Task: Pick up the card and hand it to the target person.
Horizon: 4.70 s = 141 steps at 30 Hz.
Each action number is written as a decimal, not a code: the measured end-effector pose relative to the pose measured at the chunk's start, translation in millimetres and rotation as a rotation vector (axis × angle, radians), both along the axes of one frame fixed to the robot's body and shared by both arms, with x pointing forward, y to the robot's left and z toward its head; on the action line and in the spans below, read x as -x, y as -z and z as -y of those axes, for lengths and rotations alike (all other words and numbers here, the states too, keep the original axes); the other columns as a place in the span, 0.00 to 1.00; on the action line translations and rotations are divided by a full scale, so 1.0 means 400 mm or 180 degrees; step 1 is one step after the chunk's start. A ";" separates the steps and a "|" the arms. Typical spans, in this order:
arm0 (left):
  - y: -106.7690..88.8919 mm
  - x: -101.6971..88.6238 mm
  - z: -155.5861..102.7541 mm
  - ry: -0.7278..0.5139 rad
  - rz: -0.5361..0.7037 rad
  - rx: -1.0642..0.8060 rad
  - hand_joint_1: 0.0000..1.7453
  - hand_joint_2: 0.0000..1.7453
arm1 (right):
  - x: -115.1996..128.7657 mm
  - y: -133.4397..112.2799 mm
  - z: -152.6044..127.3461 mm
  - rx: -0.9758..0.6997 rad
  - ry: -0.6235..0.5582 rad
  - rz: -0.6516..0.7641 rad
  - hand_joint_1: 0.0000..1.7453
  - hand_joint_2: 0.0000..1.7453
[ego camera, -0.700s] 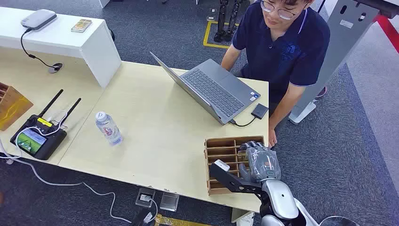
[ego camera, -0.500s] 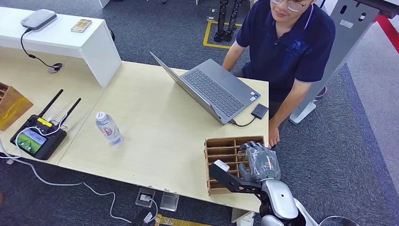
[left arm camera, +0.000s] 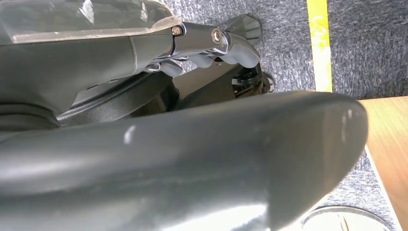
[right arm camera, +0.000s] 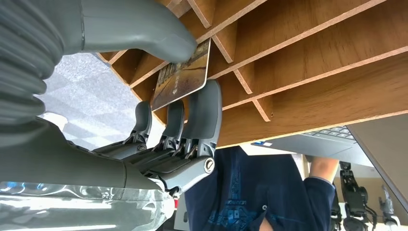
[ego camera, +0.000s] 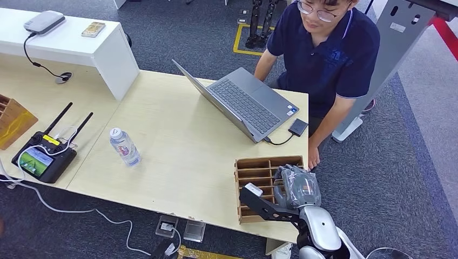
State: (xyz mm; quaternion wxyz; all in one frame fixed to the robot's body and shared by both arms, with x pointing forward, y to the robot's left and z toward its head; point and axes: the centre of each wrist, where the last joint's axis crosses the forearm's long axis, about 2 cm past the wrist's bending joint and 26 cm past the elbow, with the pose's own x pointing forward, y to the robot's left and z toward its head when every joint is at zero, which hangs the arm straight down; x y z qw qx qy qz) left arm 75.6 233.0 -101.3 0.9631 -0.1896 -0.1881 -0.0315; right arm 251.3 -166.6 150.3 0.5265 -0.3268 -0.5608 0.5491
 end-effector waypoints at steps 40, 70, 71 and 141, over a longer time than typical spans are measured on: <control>0.000 0.000 -0.004 0.0020 0.0035 0.0042 0.00 1.00 | -0.020 -0.017 0.001 -0.0429 -0.0254 -0.0521 0.82 1.00; -0.001 -0.001 0.003 -0.0019 0.0105 0.0091 0.00 1.00 | -0.085 -0.278 -0.056 -0.1190 -0.1377 0.1410 0.82 1.00; -0.001 -0.002 0.004 -0.0017 0.0107 0.0094 0.00 1.00 | -0.086 -0.273 -0.060 -0.1188 -0.1380 0.1531 0.82 1.00; -0.001 0.001 0.011 -0.0067 0.0067 0.0101 0.00 0.00 | -0.090 -0.069 -0.011 -0.2613 -0.0445 0.0189 0.00 1.00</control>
